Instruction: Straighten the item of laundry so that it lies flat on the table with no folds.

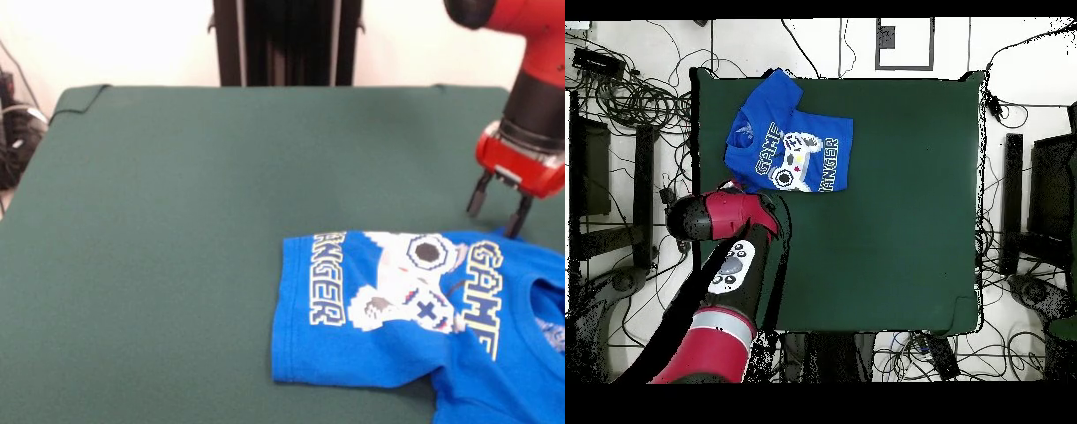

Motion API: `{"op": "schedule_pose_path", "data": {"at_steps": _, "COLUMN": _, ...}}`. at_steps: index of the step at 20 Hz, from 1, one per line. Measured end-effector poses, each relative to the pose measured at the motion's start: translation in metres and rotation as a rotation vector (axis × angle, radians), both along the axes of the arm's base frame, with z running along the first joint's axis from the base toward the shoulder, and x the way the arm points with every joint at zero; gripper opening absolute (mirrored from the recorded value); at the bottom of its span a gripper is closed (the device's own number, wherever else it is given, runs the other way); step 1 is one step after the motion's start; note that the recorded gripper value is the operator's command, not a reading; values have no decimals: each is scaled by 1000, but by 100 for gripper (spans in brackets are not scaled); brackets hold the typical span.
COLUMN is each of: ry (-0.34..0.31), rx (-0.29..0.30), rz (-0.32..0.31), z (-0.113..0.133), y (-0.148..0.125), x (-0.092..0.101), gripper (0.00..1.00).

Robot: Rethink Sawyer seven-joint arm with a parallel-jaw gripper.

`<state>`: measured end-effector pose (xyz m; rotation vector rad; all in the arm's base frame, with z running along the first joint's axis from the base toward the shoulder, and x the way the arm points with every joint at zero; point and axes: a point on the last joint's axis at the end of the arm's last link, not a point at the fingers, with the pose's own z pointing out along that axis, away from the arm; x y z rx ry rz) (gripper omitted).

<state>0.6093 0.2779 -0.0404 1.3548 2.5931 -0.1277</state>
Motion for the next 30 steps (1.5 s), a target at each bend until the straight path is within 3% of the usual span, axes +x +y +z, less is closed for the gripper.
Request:
{"op": "schedule_pose_path", "data": {"at_steps": 3, "ry": 8, "rx": -7, "rz": 6, "z": -10, "y": 1, "x": -3, "gripper": 100}}
{"op": "schedule_pose_path", "data": {"at_steps": 17, "ry": -1, "rx": -53, "rz": 45, "z": -11, "y": 7, "x": 3, "gripper": 100}}
{"op": "schedule_pose_path", "data": {"at_steps": 30, "ry": -3, "rx": -27, "rz": 32, "z": -11, "y": 9, "x": 17, "gripper": 100}}
